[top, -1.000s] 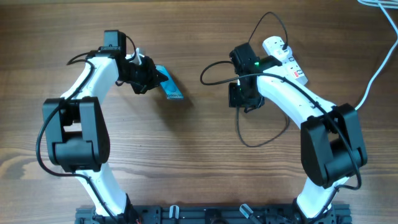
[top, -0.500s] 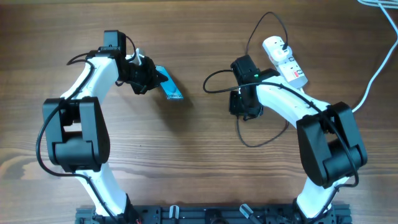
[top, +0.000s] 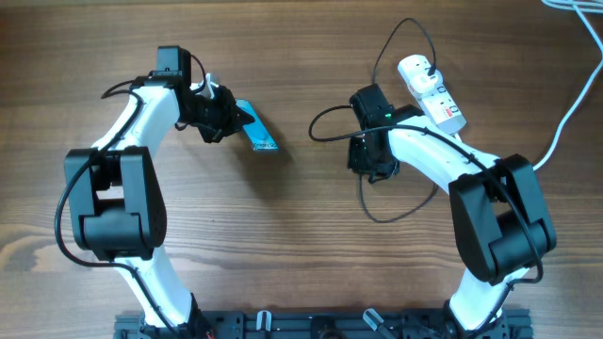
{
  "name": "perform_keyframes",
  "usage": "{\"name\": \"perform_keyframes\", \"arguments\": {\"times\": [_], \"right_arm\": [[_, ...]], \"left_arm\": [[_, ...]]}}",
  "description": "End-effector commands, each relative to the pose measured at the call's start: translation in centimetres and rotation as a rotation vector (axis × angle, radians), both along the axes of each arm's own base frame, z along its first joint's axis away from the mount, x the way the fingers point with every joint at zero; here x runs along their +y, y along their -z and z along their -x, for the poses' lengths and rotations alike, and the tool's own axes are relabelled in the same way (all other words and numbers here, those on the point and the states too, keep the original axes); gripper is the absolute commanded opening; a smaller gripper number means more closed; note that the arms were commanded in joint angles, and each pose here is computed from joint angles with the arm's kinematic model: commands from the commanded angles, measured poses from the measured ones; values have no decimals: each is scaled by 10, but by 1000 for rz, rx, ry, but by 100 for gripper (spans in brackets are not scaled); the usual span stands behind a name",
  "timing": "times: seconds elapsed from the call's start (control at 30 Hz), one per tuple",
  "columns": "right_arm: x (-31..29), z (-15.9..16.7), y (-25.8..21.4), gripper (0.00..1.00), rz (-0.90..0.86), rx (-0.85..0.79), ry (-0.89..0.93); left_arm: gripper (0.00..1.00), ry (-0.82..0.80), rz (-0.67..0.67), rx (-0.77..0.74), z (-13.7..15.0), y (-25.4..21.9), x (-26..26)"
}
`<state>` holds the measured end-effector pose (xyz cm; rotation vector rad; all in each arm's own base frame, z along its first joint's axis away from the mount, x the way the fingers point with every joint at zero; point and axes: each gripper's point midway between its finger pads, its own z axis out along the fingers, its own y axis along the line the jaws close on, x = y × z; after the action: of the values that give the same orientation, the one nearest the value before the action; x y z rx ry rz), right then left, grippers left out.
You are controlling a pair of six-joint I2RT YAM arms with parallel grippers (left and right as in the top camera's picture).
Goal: Plug charger to phone and switch on socket
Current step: 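Grip the USB-C plug with the right gripper, tip pointing up, then carry the plug with the right gripper under the phone's bottom port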
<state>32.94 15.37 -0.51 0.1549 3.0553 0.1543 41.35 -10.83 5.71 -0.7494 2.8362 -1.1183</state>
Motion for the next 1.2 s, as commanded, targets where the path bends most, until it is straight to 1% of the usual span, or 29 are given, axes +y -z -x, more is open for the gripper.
{"name": "perform_keyframes", "arguments": {"times": [0.0,0.03,0.1,0.2,0.37,0.43,0.47,0.5,0.57,0.6,0.63,0.67,0.77,0.8,0.87,0.93,1.0,1.17], "right_arm": [[-5,12,31,18,40,65,-22],[-5,12,31,18,40,65,-22],[-4,10,30,9,37,58,-22],[-3,8,30,7,33,47,-23],[-2,6,30,8,30,37,-45],[-1,4,29,4,27,29,-57],[4,4,26,4,1,33,-85],[12,4,21,4,-41,36,-121],[29,2,4,4,-135,20,-168],[37,2,-8,4,-185,5,-189],[47,3,-25,4,-246,-17,-221],[52,4,-35,4,-283,-30,-240],[83,20,-96,4,-511,-98,-390],[89,27,-118,4,-576,-121,-425],[95,34,-144,4,-643,-158,-450],[100,41,-165,4,-708,-178,-475],[101,43,-172,4,-709,-182,-449],[105,44,-153,4,-516,-200,-383]], "left_arm": [[4,18,9,-50,-4,-15,-2],[4,18,9,-50,-4,-15,-2],[4,18,9,-50,-4,-15,-2],[4,18,9,-50,-4,-15,-2],[4,18,9,-51,-4,-15,-2],[4,20,10,-53,-4,-15,-2],[4,41,21,-72,-4,-17,-5],[4,83,57,-112,-5,-23,-11],[4,212,215,-247,-4,-49,-35],[4,271,317,-322,-3,-67,-46],[4,305,392,-372,-3,-80,-53],[4,320,431,-400,-3,-88,-57],[4,376,556,-497,-3,-114,-64],[4,407,625,-531,0,-126,-67],[4,475,742,-598,9,-149,-72],[4,500,757,-617,11,-152,-76],[4,511,753,-616,12,-151,-81],[4,531,755,-607,16,-150,-91]]}}
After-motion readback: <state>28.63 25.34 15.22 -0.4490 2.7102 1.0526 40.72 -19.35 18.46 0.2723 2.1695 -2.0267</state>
